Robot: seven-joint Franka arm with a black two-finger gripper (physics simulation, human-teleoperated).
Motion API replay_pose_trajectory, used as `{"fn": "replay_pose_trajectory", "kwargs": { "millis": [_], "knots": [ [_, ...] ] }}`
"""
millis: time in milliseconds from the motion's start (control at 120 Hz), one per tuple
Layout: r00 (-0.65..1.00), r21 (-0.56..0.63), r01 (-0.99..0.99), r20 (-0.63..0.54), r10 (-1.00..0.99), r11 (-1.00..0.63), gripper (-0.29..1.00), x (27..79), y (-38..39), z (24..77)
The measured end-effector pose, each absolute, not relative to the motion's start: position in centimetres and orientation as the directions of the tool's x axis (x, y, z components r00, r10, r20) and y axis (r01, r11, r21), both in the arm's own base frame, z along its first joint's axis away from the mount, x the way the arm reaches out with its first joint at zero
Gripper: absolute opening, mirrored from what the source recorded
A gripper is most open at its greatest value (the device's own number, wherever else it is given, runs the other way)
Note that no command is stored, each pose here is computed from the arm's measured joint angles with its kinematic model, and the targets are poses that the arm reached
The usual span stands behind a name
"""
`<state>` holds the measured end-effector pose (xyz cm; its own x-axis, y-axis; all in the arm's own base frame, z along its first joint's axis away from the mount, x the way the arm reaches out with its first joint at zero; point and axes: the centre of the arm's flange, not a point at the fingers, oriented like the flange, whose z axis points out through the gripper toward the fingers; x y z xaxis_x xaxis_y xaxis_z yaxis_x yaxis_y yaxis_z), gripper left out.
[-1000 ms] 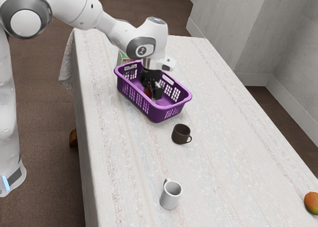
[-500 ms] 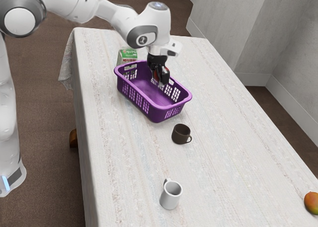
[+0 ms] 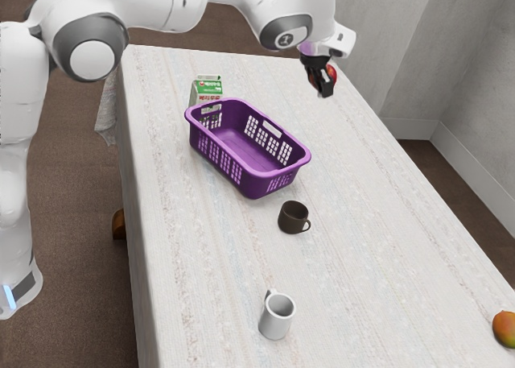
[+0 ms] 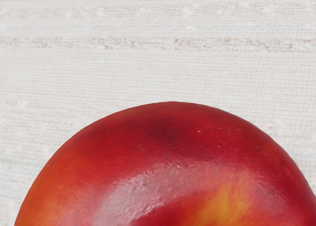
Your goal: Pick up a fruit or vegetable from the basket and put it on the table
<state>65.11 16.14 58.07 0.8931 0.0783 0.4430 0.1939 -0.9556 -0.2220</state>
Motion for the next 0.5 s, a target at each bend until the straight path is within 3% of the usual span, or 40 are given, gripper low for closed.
{"fn": "replay_pose_trajectory", "kwargs": {
  "millis": [167,367,500],
  "knots": [
    [0.899,-0.215,0.208,0.426,0.100,-0.954,0.56,64.8,18.4,57.1],
    [0.902,-0.206,0.179,0.425,0.077,-0.962,0.67,64.1,17.6,57.8],
    [0.846,-0.005,0.357,0.425,0.321,-0.934,0.69,60.3,12.9,59.8]
  ]
}}
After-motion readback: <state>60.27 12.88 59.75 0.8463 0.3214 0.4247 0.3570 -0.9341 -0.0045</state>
